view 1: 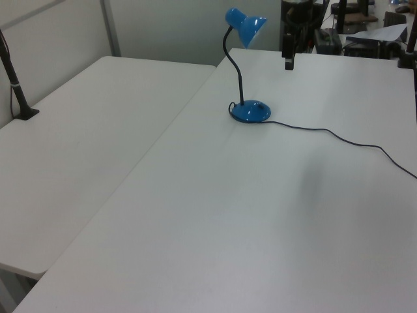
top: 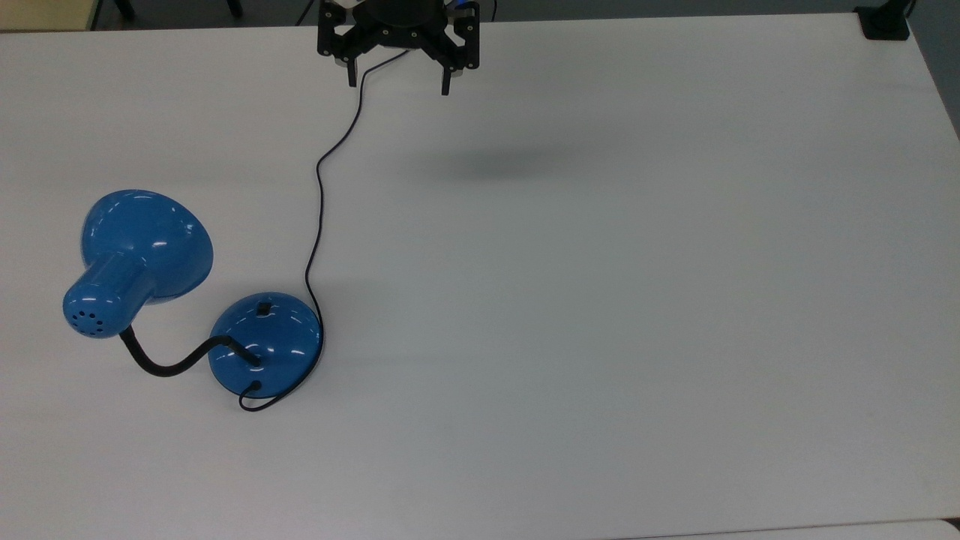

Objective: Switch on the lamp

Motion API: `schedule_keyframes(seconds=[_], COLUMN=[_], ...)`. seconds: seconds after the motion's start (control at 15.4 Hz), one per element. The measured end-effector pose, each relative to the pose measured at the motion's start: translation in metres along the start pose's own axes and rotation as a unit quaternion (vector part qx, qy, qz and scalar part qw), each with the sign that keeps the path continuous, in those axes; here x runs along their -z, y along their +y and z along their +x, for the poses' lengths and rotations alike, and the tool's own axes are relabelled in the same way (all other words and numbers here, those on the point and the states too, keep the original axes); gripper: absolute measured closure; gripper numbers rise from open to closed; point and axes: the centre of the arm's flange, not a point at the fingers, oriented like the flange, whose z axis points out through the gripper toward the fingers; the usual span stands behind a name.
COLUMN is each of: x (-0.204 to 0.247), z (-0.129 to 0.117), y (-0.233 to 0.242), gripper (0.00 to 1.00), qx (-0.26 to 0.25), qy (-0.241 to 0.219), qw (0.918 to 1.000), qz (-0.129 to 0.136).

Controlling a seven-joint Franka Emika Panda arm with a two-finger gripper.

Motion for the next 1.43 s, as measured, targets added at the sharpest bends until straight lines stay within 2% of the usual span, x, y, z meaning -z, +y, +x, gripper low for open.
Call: schedule_keyframes(seconds=[1.04, 1.43], x=[0.001, 0.0012], z=[-0.001, -0.0006], y=[0.0017, 0.0089], gripper=[0.01, 0.65], qx=[-0.001, -0.007], qy=[-0.004, -0.004], qw=[1.0, 1.0], qz=[0.0, -0.001])
